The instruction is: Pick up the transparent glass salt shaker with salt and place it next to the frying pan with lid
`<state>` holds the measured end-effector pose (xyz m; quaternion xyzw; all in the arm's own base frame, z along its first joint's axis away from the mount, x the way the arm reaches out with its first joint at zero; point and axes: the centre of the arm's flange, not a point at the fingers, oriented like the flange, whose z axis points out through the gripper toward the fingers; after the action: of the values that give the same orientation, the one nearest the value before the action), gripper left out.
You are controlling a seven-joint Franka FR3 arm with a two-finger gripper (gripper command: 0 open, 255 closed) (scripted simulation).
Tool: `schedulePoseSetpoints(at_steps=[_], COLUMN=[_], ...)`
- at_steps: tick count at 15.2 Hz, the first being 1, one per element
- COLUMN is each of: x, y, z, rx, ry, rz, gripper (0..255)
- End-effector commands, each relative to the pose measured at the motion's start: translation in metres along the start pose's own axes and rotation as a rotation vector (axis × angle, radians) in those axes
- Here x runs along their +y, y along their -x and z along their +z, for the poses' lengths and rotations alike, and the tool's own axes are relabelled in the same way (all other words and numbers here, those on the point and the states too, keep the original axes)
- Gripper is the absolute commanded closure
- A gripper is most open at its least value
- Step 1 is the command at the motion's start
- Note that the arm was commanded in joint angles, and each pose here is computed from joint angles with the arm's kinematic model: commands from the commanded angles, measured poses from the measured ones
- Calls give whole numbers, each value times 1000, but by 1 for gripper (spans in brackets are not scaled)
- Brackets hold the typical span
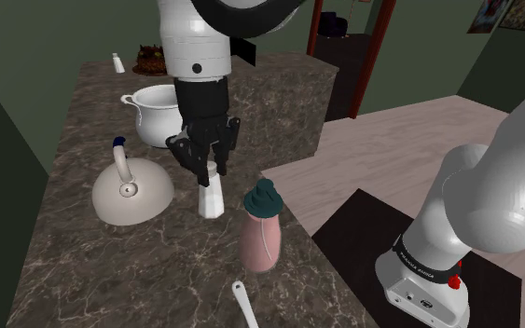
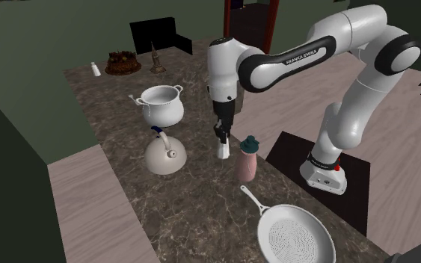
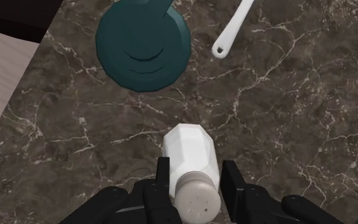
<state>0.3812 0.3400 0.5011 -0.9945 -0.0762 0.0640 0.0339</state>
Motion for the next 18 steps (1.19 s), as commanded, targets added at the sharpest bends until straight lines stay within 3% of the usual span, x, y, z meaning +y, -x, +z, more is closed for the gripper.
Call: schedulePoseSetpoints(at_steps=[1,18], x=[1,8], y=[-2,-13], z=[10,99], rx=[0,0], ry=[0,0], rz=[0,0], gripper=[255,255])
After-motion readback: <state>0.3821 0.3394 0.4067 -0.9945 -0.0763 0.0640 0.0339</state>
